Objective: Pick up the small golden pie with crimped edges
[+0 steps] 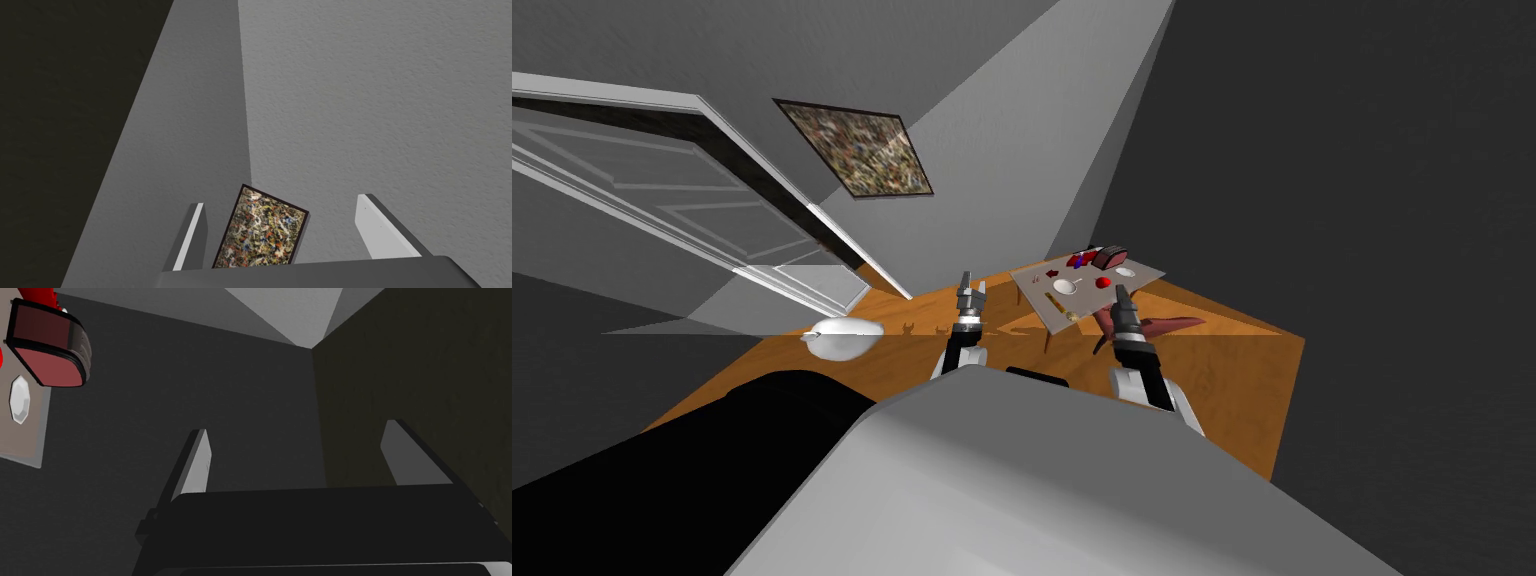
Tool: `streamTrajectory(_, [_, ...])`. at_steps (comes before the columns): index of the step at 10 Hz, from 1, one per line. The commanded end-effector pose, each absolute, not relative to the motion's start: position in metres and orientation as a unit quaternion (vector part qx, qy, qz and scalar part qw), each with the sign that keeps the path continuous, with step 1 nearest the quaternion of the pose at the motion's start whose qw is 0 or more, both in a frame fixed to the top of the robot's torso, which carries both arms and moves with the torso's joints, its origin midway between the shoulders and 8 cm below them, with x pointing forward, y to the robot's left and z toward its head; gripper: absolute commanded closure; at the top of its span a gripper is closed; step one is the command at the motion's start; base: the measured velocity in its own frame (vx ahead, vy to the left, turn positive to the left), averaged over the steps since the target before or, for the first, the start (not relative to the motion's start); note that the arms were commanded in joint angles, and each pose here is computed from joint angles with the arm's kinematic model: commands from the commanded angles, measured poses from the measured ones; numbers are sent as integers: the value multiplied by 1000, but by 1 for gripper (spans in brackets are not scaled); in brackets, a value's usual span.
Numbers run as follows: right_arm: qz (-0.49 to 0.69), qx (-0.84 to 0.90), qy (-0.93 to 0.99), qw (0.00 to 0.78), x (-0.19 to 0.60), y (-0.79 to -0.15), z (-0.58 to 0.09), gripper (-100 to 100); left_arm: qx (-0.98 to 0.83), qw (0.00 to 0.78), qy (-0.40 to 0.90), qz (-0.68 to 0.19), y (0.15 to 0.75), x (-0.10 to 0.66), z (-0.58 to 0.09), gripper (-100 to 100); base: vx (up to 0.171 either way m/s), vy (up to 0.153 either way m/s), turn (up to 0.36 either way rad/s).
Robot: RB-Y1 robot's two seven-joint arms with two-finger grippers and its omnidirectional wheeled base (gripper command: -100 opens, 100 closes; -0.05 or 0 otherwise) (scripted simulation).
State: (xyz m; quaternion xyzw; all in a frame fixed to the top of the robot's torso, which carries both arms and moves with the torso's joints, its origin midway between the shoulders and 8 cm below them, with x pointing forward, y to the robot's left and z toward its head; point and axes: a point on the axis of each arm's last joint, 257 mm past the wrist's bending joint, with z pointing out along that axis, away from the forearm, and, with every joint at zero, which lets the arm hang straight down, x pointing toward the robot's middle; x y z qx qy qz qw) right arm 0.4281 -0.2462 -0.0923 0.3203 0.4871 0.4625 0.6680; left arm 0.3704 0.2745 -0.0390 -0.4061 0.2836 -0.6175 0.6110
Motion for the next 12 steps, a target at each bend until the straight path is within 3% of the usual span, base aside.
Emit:
streamTrajectory(1, [432,310,526,663,438,-240,-120,-100,-406,611,284,-618,274,370,-39,0,-23,-40,80])
streamTrajectory(12, [248,209,728,604,469,-199,-284,-100,-406,611,284,-618,274,370,-39,0,-17,-39,93])
